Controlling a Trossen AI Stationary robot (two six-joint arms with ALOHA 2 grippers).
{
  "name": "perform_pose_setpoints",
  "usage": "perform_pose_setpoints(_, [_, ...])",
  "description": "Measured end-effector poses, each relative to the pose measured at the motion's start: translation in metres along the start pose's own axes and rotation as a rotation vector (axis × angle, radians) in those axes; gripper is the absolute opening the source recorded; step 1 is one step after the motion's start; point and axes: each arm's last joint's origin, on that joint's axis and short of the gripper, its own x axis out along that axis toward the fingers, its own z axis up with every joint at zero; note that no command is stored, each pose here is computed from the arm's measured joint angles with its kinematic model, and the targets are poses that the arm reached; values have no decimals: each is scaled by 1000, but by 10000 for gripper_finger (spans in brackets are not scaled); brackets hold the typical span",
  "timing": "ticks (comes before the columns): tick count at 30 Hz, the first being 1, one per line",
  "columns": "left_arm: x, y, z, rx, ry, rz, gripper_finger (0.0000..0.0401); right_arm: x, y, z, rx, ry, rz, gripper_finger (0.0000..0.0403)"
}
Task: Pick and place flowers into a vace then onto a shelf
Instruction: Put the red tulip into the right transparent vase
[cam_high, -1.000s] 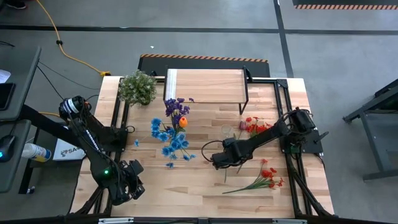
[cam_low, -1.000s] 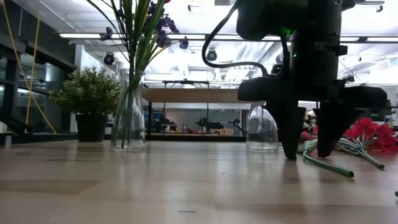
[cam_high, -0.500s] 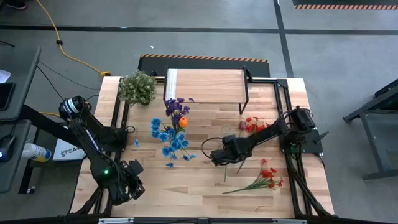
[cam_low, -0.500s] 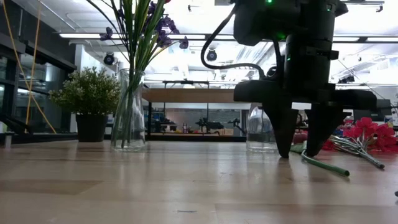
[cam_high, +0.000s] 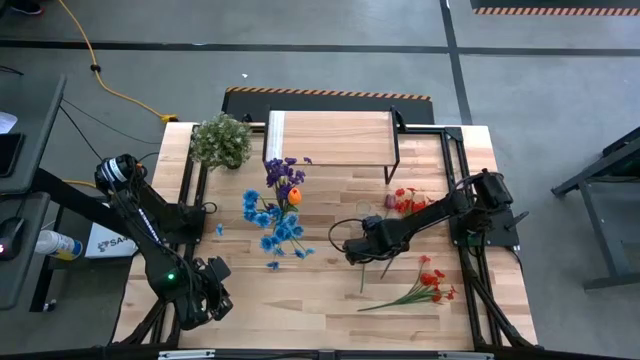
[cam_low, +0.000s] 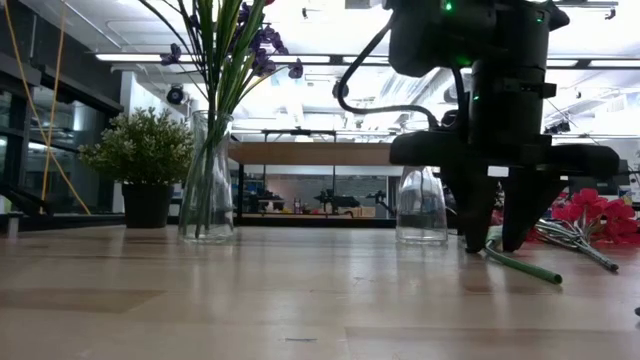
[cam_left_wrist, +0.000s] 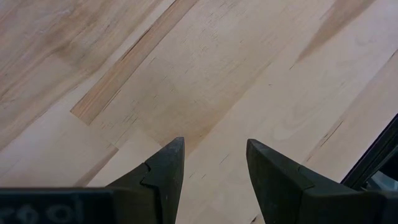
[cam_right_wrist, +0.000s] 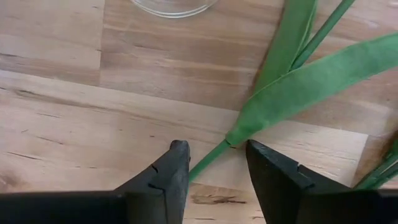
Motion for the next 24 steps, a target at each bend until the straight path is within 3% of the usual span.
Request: perform_pose_setpoints(24, [0,-1,0,-3,2,-7,207,-1,-1,-6,-21,26,3,5])
